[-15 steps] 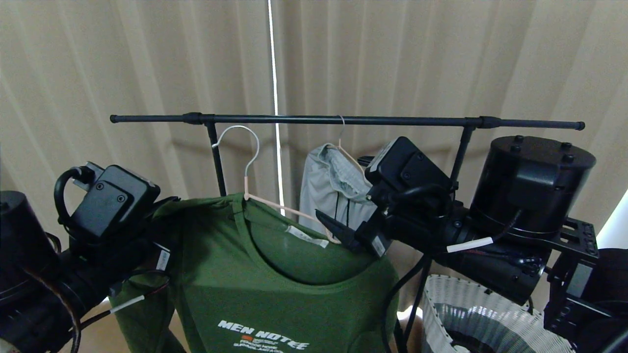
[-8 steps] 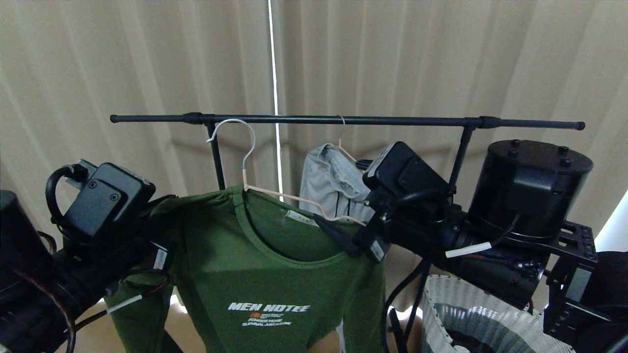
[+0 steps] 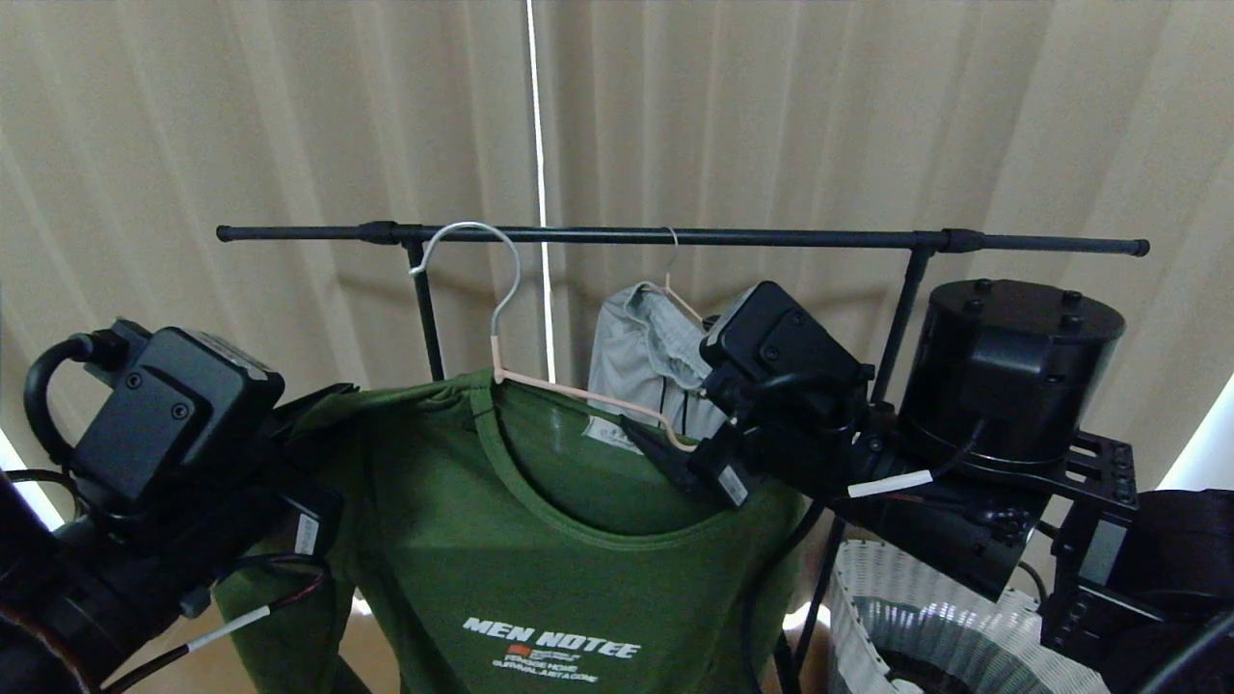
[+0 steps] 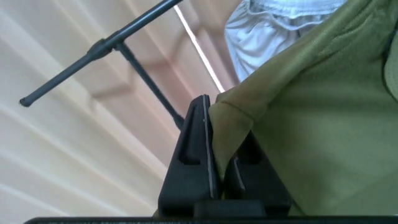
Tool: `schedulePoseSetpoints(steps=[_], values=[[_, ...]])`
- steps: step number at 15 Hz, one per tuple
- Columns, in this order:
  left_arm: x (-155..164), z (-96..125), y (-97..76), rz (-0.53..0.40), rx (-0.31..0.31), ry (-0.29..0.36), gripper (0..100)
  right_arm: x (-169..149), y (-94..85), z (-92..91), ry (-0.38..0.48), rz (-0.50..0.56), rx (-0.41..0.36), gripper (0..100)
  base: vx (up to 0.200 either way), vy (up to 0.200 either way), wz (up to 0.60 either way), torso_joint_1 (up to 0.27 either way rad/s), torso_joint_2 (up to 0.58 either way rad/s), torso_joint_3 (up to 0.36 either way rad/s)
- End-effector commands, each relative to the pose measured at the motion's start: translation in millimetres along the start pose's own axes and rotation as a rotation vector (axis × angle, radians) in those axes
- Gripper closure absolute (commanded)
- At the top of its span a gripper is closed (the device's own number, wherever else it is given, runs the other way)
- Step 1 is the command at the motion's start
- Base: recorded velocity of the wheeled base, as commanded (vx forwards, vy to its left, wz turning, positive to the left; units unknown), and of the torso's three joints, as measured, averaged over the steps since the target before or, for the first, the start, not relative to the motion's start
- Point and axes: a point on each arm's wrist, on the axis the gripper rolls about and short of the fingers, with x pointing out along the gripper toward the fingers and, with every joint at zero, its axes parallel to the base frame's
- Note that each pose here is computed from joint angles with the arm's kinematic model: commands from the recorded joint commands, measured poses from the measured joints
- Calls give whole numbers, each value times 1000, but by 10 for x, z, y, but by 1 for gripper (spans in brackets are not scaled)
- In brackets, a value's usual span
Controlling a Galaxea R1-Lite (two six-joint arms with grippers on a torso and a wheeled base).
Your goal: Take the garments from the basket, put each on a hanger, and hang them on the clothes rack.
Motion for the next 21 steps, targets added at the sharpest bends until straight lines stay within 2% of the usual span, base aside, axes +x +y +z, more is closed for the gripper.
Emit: schedulePoseSetpoints(steps=[1,3,4,6,7,11,18,19,21], values=[[-8,27,-24,-13,-1,-12,100,7,6,-1,1,1,-3,0,0,0,0,0,0,0],[59,5,-58,-17,7,11,100,32,39,-26,8,10,-47,0,0,0,0,0,0,0],[91,-16,-76,2,10,37,100,35,46,-28,9,12,-48,0,0,0,0,0,0,0],[110,-6,-74,9,8,40,100,37,50,-36,12,13,-49,0,0,0,0,0,0,0],[112,-7,-79,7,9,40,100,38,49,-32,10,13,-49,100,0,0,0,0,0,0],[114,28,-150,-26,10,25,100,32,81,-21,7,23,-50,100,0,0,0,0,0,0],[98,32,-150,-32,6,19,100,25,69,-11,-2,17,-48,100,0,0,0,0,0,0],[92,27,-151,-34,7,19,0,16,67,-9,-3,16,-48,100,0,0,0,0,0,0],[88,35,-146,-33,5,15,0,-6,61,-6,-5,15,-48,100,0,0,0,0,0,0]])
